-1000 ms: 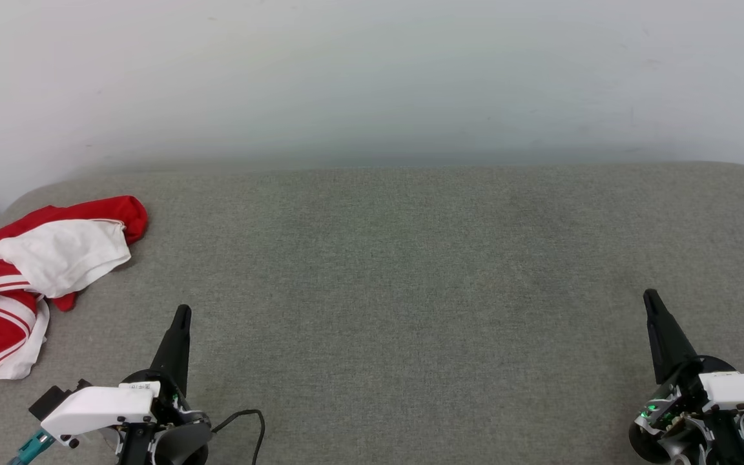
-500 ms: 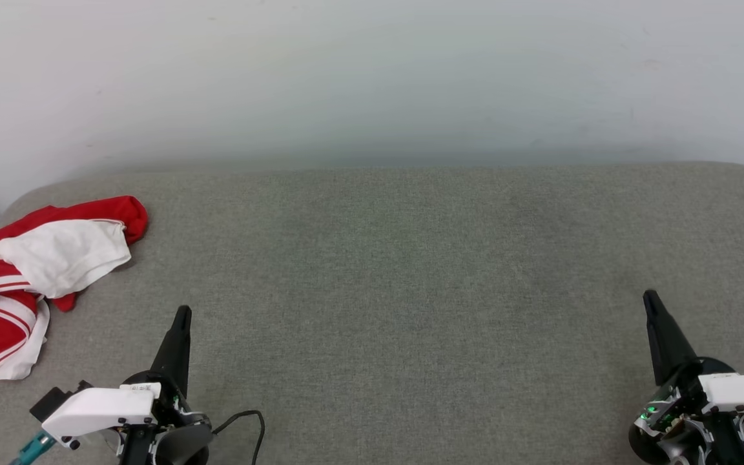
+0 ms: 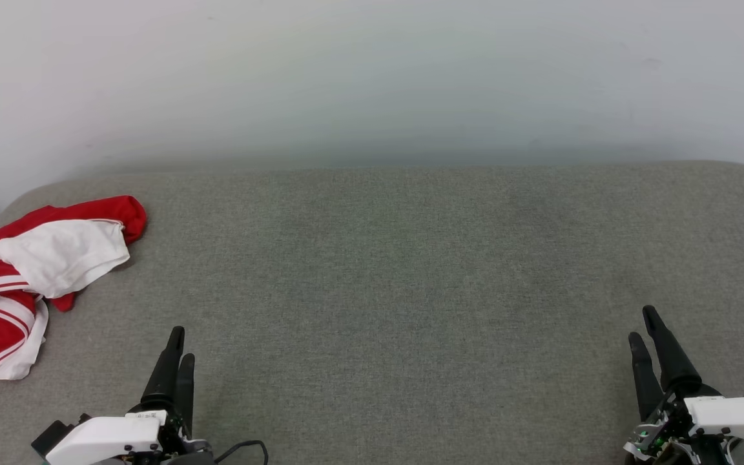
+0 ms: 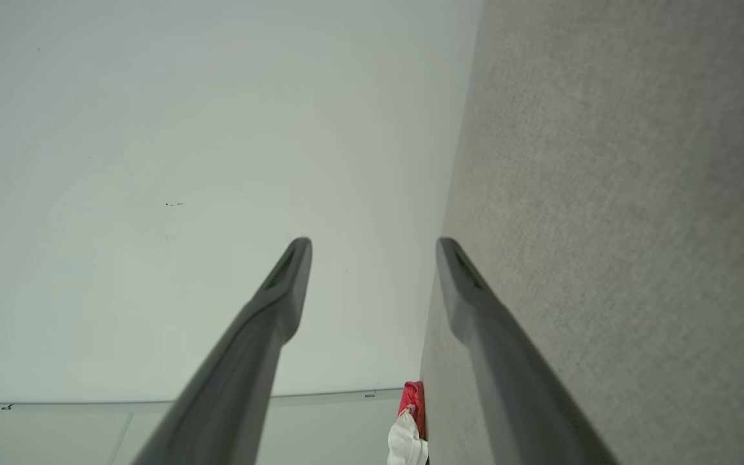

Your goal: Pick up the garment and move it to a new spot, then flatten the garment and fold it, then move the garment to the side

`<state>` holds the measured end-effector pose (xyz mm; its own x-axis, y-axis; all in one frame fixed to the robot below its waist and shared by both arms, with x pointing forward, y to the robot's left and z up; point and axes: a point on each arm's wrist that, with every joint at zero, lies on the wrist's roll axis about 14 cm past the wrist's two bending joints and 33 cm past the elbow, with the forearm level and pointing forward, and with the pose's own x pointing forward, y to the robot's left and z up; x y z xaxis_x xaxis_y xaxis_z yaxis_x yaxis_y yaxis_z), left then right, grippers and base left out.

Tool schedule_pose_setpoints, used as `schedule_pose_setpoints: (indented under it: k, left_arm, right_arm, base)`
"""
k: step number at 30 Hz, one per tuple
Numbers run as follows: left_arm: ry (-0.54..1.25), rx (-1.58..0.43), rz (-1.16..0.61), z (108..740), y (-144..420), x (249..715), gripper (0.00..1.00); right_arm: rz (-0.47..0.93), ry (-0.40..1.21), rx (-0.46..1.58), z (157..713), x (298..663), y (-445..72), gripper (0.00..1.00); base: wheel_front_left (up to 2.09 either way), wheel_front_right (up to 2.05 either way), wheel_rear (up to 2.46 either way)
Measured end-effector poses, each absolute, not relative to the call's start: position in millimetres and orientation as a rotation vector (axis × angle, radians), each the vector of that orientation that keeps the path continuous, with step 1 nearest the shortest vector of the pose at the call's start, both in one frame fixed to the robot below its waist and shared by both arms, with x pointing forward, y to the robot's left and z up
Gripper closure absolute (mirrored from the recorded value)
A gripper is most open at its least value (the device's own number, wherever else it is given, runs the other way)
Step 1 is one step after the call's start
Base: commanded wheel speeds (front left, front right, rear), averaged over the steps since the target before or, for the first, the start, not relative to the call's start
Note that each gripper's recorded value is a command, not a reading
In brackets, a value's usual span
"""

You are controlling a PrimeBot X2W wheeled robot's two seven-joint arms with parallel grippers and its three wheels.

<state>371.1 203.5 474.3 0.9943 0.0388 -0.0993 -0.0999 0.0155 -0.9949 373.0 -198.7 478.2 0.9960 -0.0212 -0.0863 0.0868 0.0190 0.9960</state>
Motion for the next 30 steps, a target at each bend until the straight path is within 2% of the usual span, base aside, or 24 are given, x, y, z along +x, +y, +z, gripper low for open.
schedule_pose_setpoints:
  k: [16, 30]
  left_arm:
    - [-0.047, -1.431, 0.235, 471, 243, 364, 0.00]
    - [-0.159, -1.096, 0.194, 518, 256, 372, 0.00]
  right_arm:
    - [-0.114, 0.027, 1.310, 479, 370, -207, 0.00]
    - [-0.025, -0.097, 0.869, 528, 378, -208, 0.00]
  base:
    - [0.00, 0.00, 0.00]
    - [0.00, 0.00, 0.00]
